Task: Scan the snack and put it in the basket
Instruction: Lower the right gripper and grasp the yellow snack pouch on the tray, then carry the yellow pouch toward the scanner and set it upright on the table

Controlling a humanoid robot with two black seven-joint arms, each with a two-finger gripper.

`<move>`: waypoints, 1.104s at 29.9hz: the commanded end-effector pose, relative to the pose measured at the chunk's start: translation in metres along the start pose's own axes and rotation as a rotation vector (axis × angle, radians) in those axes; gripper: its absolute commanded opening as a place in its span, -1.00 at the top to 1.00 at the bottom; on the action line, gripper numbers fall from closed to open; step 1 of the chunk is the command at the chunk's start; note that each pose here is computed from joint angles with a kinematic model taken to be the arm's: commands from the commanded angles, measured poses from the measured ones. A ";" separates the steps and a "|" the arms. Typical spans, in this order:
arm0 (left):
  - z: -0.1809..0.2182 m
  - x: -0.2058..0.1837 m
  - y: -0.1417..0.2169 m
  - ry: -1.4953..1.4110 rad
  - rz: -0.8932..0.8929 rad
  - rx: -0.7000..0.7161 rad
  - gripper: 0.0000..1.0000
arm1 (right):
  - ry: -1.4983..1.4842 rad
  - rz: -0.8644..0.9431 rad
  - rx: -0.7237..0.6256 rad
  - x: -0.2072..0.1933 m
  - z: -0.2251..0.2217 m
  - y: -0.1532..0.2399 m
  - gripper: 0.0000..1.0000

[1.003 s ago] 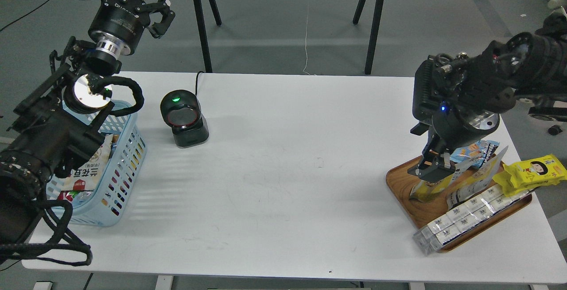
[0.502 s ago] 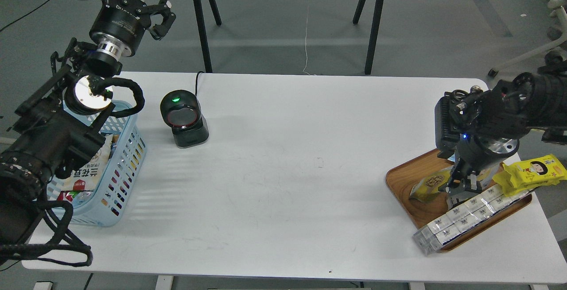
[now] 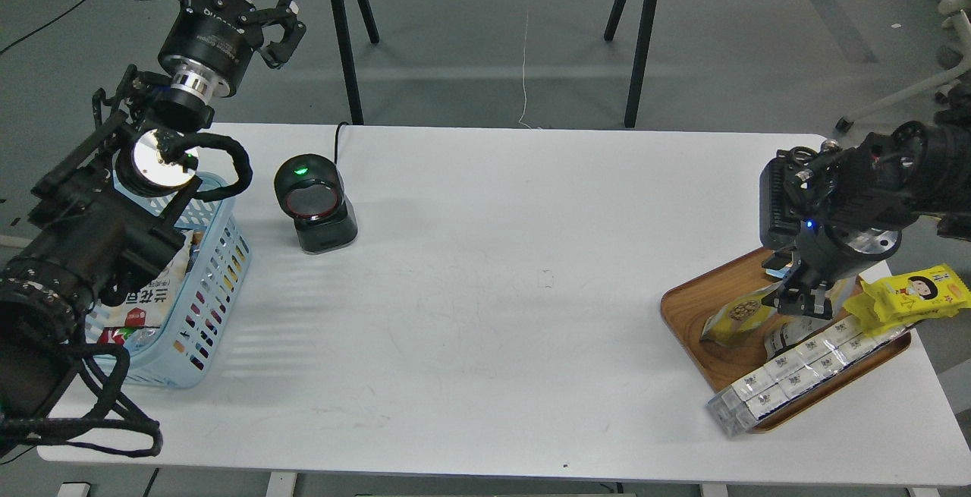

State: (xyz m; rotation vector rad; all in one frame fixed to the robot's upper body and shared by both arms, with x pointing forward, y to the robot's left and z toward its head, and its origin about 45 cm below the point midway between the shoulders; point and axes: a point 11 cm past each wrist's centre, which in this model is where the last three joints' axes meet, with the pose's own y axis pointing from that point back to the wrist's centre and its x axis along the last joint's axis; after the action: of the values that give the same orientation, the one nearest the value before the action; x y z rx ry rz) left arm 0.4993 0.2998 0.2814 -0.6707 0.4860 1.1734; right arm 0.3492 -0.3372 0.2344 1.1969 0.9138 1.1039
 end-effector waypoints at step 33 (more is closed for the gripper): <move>0.004 0.001 0.000 -0.008 0.003 -0.004 -0.99 | 0.007 0.263 -0.117 0.072 0.029 0.052 1.00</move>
State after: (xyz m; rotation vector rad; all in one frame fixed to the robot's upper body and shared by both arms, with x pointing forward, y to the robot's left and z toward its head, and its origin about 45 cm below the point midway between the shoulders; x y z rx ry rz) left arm 0.4999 0.3039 0.2841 -0.6693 0.4766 1.1795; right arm 0.3804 -0.2918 0.2843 1.2261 0.7277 1.2981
